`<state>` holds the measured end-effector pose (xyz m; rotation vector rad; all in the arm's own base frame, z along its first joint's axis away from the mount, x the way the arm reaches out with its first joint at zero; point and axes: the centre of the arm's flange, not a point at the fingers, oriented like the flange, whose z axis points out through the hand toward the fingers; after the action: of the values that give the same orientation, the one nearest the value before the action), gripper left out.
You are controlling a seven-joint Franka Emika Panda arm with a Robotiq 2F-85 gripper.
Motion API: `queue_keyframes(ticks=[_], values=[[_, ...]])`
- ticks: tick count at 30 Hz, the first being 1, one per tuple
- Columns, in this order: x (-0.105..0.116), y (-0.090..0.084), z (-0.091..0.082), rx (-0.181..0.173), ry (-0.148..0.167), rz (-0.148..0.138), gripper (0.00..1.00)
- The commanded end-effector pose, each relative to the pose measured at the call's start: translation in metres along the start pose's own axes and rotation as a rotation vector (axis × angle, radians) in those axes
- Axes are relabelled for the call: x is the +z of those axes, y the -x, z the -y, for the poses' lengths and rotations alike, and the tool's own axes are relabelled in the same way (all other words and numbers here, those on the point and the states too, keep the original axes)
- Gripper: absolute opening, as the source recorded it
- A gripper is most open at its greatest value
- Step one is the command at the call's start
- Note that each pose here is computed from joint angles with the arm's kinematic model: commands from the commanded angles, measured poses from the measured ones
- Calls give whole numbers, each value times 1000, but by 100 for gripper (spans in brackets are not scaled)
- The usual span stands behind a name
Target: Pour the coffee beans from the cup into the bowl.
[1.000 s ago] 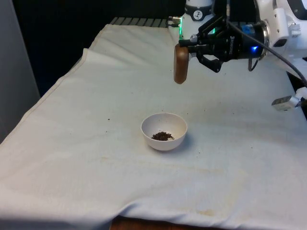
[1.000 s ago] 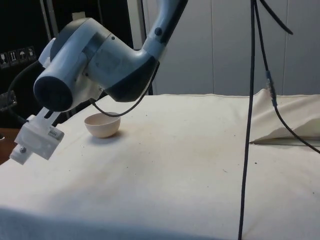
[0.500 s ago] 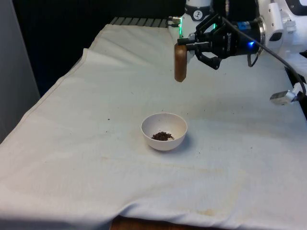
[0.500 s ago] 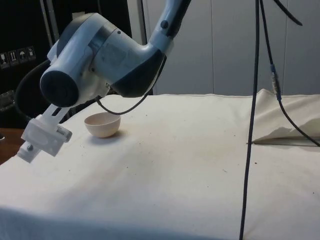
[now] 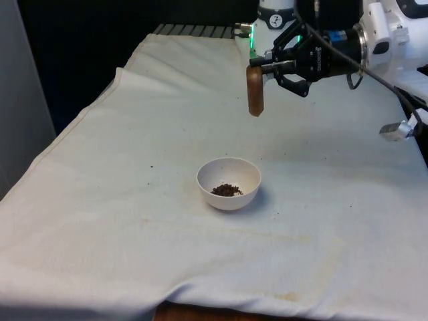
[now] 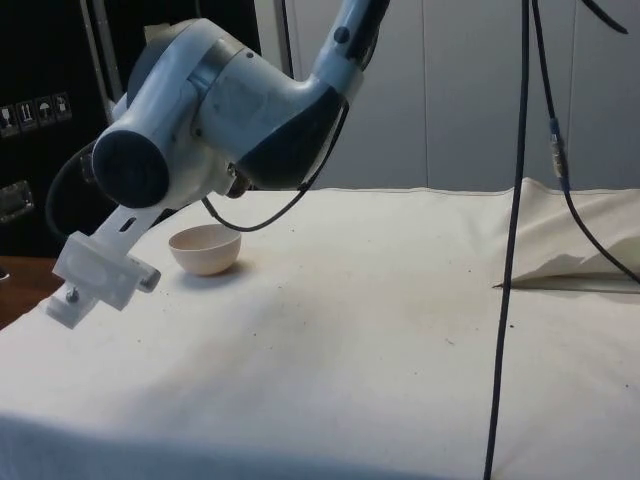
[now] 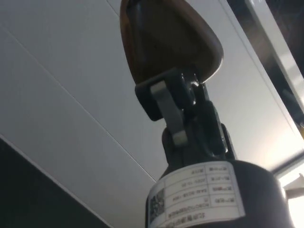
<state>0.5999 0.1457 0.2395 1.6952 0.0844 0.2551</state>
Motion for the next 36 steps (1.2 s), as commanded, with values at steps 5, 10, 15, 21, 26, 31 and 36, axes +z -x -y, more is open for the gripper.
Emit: queue_keyframes(ticks=[5,10,15,21,26,31,36], values=[[-2,4,0,12,-42,15,0],[-3,7,4,28,-69,37,0],[-1,7,6,40,-87,50,0],[7,9,11,58,-122,63,0],[15,10,13,72,-146,72,0],[20,13,15,79,-170,80,0],[23,16,15,86,-195,95,0]])
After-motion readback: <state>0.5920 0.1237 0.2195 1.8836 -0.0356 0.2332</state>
